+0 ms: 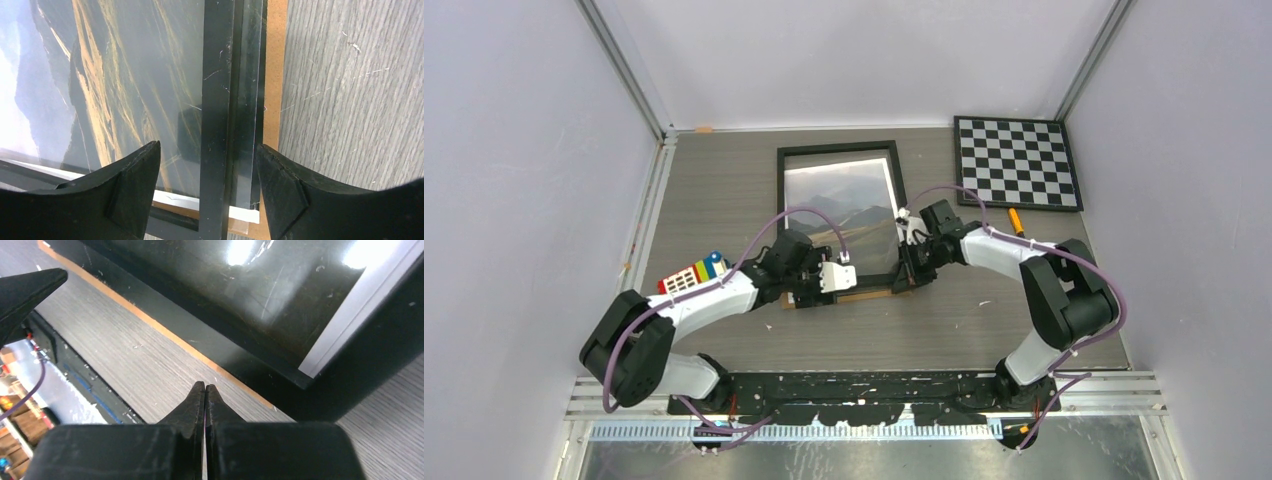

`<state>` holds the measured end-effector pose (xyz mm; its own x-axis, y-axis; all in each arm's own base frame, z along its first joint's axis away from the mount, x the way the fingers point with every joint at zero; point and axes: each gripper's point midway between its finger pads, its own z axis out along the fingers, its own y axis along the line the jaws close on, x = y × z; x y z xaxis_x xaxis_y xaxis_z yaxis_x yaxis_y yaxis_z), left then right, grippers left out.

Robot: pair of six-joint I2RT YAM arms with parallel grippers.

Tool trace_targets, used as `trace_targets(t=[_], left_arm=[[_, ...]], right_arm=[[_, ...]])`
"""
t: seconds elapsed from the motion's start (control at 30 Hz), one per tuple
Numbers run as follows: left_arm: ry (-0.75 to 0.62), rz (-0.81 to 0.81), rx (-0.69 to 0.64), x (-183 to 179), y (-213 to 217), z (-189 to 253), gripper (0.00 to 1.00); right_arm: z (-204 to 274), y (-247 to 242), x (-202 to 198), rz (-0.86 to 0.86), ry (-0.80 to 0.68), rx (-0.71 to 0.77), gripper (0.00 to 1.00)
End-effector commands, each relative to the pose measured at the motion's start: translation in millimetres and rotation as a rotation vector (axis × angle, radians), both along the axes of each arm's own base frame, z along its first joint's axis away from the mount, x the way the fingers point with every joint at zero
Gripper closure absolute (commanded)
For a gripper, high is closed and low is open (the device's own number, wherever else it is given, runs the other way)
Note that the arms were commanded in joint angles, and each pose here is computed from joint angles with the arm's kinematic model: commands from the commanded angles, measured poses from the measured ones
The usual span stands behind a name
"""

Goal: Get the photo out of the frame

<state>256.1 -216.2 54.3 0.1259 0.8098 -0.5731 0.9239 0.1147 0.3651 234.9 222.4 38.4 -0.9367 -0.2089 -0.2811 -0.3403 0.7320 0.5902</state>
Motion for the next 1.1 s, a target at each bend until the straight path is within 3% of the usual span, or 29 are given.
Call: trace_targets(t=[0.0, 0.43, 1.07], left_arm=[[-0.098, -0.016, -0.057, 10.5, -5.5, 20.8, 0.28], [-0.138, -0.093, -0.062, 7.3, -10.1, 16.6, 0.23], [-0.137, -0.075, -0.015, 30.3, -19.2, -0.6, 0.19]], right_arm=[[-0.9, 5.1, 17.7, -0.030, -0.112, -0.072, 0.99], [-28.5, 4.1, 18.2, -0.039, -0.095, -0.252, 0.99], [-30.2, -2.9, 14.0, -0.012, -0.052, -0.329, 0.99]])
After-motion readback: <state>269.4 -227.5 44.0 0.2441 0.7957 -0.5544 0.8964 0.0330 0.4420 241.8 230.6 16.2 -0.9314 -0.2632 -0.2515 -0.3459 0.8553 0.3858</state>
